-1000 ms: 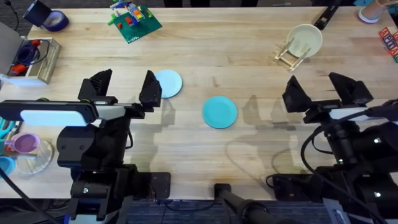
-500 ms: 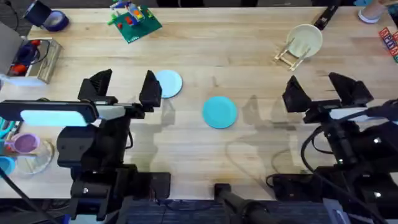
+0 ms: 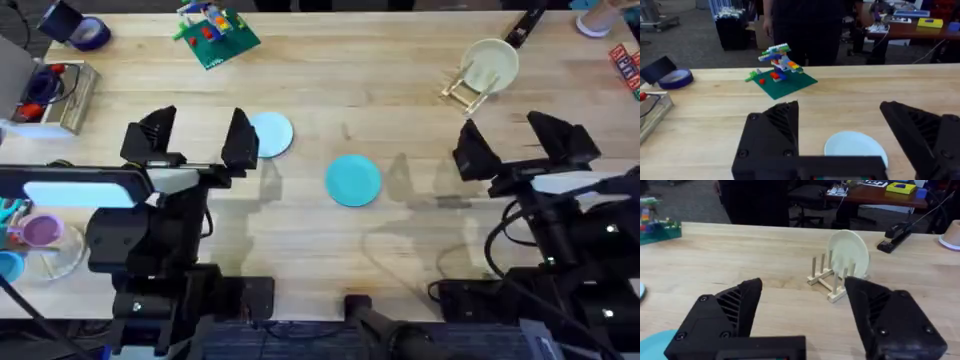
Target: Pick up the plates from the table one by one and place each into a slot on the dish rack.
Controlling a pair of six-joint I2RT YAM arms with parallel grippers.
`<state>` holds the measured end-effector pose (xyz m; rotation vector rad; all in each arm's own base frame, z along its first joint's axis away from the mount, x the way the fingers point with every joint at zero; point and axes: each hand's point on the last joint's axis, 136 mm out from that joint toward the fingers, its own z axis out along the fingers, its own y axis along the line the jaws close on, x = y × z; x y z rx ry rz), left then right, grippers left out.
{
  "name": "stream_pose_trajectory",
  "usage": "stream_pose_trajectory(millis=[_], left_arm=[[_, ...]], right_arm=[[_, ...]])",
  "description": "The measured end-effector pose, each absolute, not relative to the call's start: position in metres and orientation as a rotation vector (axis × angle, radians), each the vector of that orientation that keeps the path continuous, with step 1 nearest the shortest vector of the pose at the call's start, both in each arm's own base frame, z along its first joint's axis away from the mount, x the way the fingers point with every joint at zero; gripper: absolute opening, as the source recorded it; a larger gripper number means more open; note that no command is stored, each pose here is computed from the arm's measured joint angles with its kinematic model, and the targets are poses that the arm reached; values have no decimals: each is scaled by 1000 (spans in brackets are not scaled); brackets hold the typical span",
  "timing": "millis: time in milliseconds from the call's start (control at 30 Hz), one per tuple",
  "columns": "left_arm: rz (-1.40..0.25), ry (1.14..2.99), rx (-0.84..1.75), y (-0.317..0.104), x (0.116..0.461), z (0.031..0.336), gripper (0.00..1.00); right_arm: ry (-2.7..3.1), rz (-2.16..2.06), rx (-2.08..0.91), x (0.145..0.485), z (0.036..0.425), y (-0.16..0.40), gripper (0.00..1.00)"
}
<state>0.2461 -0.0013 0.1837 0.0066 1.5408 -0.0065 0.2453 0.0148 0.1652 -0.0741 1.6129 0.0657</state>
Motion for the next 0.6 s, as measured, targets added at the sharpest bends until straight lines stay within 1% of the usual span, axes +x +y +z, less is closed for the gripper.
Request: stream_pose_trajectory(millis=[100,167,433,600], left_arm=[[-7,1583,6,-1,244,183,994],[-7,1600,6,-1,239,191,994],[-7,1590,6,-1,209,260,994],[-7,1656,6,-1,200,290,994]], right_arm=[[1631,71,-78,243,168,16,994],[1640,74,-79,240,175,16,993],[1645,74,-79,215,235,16,993],[1696,76,-78,205,267,16,993]])
